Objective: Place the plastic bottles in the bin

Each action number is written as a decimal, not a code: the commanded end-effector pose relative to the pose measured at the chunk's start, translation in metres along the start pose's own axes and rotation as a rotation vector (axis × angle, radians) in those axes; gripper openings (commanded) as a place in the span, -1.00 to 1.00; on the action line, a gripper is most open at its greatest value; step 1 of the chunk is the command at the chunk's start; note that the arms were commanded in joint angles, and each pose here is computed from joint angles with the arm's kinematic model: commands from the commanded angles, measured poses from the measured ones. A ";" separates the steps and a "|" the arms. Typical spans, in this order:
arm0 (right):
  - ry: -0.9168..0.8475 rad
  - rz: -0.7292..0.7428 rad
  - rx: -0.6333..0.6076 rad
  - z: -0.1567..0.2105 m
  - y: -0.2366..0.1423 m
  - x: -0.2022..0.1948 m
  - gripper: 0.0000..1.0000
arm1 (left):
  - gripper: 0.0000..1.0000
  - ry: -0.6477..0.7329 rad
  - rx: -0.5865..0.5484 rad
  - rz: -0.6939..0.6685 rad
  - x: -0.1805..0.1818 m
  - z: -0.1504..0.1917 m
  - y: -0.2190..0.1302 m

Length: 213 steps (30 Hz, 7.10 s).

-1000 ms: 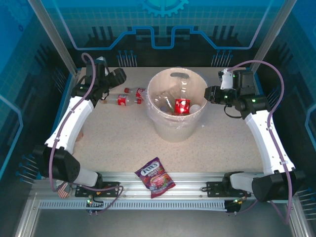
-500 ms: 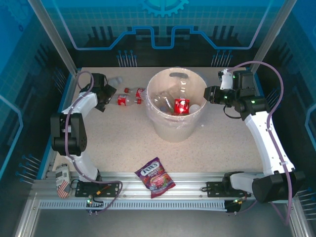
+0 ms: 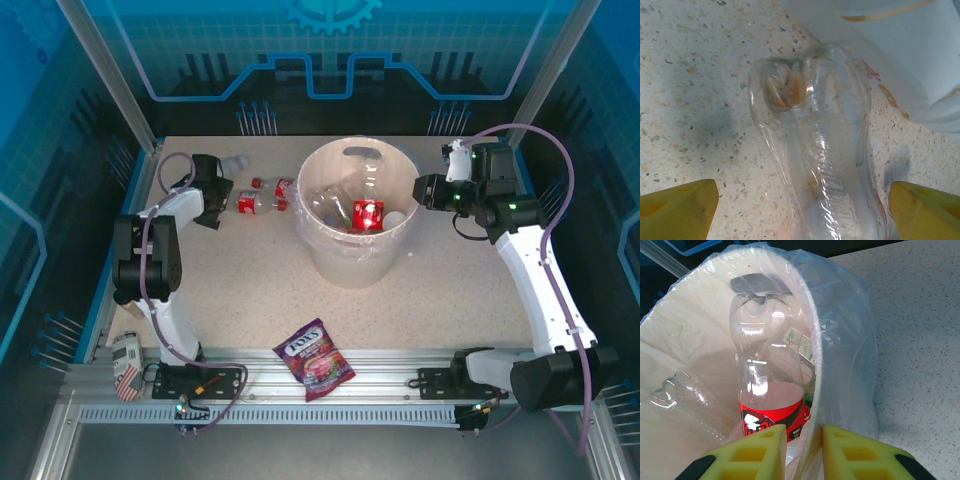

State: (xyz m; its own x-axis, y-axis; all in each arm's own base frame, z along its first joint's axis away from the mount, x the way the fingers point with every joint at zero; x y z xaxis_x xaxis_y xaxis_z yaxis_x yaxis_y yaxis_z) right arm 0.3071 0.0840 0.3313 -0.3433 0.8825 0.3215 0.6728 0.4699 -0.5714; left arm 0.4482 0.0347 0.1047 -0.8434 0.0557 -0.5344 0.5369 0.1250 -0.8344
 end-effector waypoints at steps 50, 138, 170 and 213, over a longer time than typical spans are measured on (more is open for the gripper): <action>-0.016 -0.044 0.067 0.009 0.009 0.008 -0.49 | 0.98 -0.003 0.000 -0.014 0.046 -0.002 -0.014; -0.028 -0.032 0.050 0.008 0.000 0.016 -0.49 | -0.82 0.941 0.368 1.005 -0.109 0.211 -0.374; -0.033 -0.048 0.049 0.007 0.006 0.018 -0.48 | -0.16 1.179 0.431 0.730 -0.036 0.332 -0.266; -0.044 -0.055 0.050 0.005 0.008 0.019 -0.46 | 0.67 1.147 -0.064 0.735 -0.049 0.216 -0.332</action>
State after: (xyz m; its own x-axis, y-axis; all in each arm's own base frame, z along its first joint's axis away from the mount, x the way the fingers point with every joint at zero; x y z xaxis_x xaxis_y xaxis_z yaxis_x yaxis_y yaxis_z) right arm 0.3060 0.0956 0.3311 -0.3694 0.8777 0.3051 0.6608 0.4790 -0.5778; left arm 0.3227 -0.2317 0.3657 0.0557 0.9170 -0.3949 0.8760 -0.2347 -0.4214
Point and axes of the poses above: each hand's point on the last joint's axis, 136 mm out from that joint toward the fingers, its own y axis out along the fingers, its own x axis along the line the jaws close on, z = x × y, the point moved 5 cm from there along -y, back along the fingers, and after that the axes turned 11 degrees about -y, right-handed, at the moved point
